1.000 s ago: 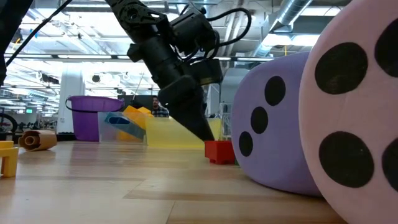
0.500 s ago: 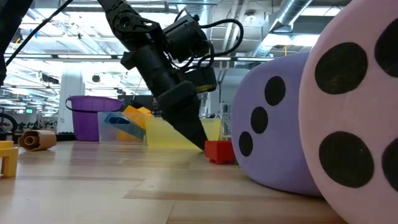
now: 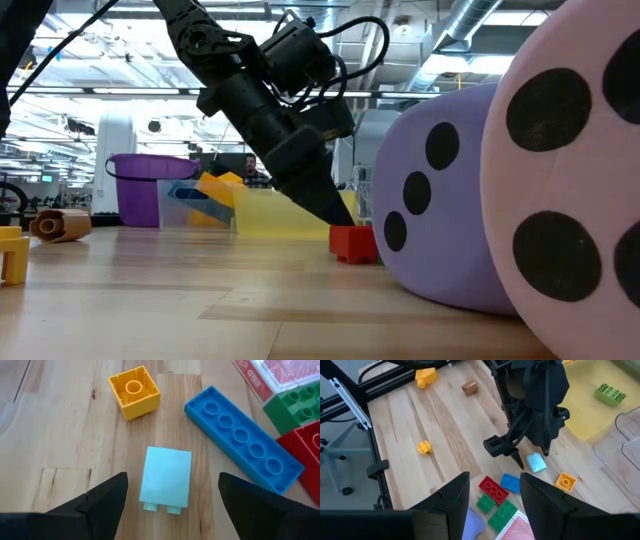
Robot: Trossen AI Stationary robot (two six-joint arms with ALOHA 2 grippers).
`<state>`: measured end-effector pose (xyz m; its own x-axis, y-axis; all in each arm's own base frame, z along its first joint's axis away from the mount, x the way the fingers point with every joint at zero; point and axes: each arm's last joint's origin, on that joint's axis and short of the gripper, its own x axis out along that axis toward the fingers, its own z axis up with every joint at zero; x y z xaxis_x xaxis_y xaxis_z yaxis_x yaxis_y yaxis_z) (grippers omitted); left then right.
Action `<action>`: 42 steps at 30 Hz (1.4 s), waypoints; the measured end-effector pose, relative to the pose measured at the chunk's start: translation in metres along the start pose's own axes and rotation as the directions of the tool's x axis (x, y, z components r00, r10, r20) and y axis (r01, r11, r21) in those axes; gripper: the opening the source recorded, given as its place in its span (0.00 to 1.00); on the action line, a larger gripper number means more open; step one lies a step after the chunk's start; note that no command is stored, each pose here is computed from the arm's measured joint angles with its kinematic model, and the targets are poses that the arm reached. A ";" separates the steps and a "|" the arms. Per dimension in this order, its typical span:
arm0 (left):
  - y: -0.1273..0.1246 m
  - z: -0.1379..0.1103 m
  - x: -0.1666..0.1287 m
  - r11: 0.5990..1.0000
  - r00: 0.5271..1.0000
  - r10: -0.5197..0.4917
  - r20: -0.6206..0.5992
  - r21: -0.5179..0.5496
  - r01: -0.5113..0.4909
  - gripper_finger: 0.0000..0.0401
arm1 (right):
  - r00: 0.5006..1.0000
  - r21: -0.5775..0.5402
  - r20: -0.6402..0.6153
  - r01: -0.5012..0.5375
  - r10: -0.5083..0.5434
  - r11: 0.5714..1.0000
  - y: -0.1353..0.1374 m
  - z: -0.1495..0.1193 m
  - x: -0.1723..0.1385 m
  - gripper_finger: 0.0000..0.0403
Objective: Pick & Place Toys
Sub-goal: Put the small light blue game piece into the yellow bin
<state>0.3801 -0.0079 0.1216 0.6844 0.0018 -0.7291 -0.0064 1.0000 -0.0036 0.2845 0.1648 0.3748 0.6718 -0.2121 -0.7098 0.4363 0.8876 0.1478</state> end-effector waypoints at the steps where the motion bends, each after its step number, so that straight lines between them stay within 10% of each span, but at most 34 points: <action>1: 0.000 0.000 0.000 1.000 1.000 0.000 -0.002 0.007 0.000 0.75 | 1.000 -0.004 0.000 0.000 0.000 1.000 0.000 0.000 0.000 0.42; 42: 0.001 -0.019 0.002 0.998 1.000 0.009 0.017 -0.065 -0.008 0.51 | 1.000 0.006 0.004 0.017 -0.017 1.000 -0.005 0.006 0.004 0.42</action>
<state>0.3675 -0.0070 0.1067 0.6965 0.0105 -0.7175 -0.0589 0.9974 -0.0425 0.2887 0.1572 0.3749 0.6664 -0.2290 -0.7096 0.4512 0.8815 0.1393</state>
